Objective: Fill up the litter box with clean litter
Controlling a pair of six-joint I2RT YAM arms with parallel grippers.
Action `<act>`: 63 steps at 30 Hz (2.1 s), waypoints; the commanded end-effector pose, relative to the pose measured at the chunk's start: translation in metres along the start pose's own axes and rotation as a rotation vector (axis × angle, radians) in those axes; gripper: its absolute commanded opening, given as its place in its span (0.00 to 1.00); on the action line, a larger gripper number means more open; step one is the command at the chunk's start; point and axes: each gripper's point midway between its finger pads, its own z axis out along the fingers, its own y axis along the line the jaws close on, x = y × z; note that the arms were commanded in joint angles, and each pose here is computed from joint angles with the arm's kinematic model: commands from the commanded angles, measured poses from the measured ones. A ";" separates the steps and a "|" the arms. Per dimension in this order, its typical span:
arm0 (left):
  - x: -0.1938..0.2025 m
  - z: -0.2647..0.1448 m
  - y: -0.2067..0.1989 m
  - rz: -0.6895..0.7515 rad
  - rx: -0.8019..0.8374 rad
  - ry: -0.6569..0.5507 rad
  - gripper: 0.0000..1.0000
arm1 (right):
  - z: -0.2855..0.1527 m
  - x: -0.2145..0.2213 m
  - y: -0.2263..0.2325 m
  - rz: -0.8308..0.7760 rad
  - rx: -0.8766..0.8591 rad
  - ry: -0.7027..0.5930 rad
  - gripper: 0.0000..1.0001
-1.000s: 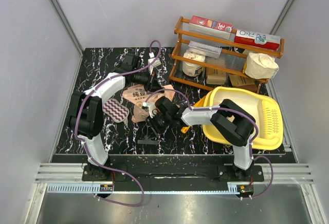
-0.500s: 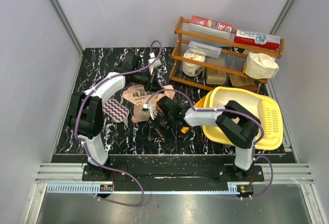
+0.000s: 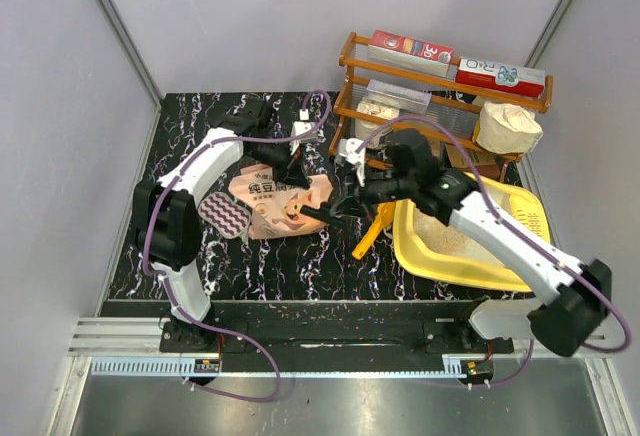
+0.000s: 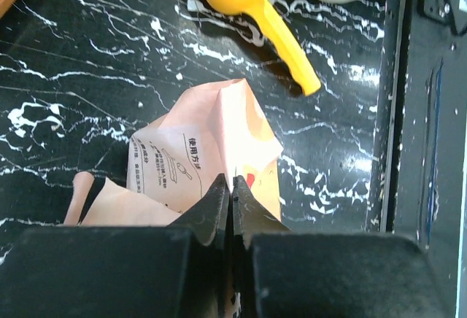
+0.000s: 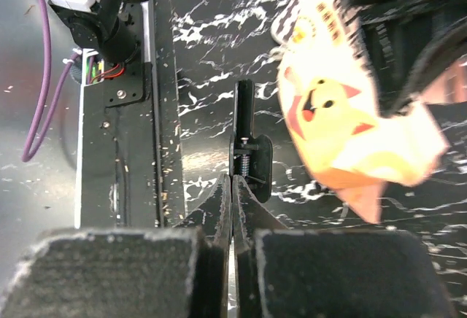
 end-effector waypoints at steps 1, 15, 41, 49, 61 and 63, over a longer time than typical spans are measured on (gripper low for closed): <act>-0.018 -0.030 -0.031 0.200 0.046 0.037 0.00 | -0.041 -0.008 0.008 -0.177 0.051 0.040 0.00; -0.030 -0.021 -0.026 0.205 0.021 -0.096 0.00 | -0.018 -0.014 -0.056 -0.164 0.144 0.118 0.00; -0.039 -0.010 -0.041 0.157 0.106 -0.059 0.00 | 0.000 0.003 -0.101 -0.104 0.254 0.069 0.00; -0.038 -0.008 -0.050 0.162 0.141 -0.062 0.16 | -0.002 -0.003 -0.121 -0.069 0.311 0.031 0.00; -0.023 -0.006 -0.052 0.195 0.187 -0.008 0.42 | -0.006 -0.004 -0.118 -0.037 0.322 -0.010 0.00; -0.021 -0.006 -0.051 0.197 0.182 0.000 0.41 | -0.008 -0.005 -0.119 -0.040 0.327 -0.013 0.00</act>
